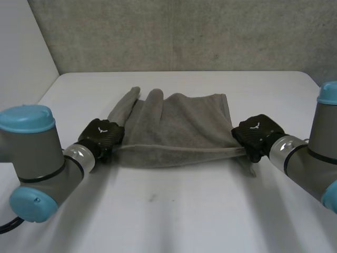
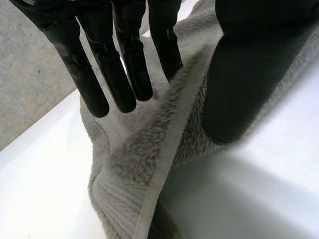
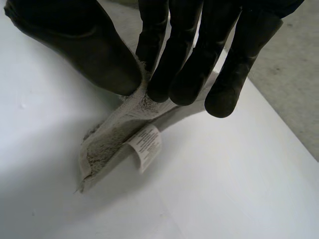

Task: Fold the towel.

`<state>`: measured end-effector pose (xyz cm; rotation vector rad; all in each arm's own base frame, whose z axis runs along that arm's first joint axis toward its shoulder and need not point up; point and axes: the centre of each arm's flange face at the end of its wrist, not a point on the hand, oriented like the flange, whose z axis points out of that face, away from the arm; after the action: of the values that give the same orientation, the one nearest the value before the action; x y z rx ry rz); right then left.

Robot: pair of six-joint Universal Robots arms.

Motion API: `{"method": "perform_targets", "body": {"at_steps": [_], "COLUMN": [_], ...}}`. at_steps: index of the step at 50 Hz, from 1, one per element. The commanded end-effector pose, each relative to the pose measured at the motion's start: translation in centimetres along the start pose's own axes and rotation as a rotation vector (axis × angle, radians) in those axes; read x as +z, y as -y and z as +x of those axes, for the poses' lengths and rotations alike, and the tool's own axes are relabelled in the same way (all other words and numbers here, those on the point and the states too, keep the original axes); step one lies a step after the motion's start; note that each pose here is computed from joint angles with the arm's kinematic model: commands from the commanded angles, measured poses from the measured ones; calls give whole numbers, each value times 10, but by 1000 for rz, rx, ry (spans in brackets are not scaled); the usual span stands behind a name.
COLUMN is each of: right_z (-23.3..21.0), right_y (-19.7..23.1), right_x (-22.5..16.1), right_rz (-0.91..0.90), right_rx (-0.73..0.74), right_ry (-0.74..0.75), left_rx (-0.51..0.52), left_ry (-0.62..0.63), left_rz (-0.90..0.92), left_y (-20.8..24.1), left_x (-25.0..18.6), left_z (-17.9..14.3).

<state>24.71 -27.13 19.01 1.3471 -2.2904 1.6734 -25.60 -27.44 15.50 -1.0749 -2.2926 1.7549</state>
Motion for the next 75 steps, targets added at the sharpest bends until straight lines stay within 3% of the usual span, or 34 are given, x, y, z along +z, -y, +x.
{"method": "perform_targets", "body": {"at_steps": [1,15,26,43,55,75], "right_z": [18,39,41,37,32,36], "right_y": [-8,-20,-18,-20,-24,-24], "right_x": [-1,-2,-5,-4,-2,0], "right_rz": [-9,-37,-29,-19,-26,-15], "right_rx": [126,165,165,157,153,152], "right_ry": [-53,-108,-116,-116,-103,-121], "left_rx": [6,13,4,-61,-76,-60], "left_ry": [28,128,139,124,92,114], "left_rz": [42,102,74,38,-24,13], "left_y": [-9,-22,-30,-21,-43,-42], "left_x": [2,19,21,-12,3,40], "left_z": [3,-19,-24,-26,-18,-28]}}
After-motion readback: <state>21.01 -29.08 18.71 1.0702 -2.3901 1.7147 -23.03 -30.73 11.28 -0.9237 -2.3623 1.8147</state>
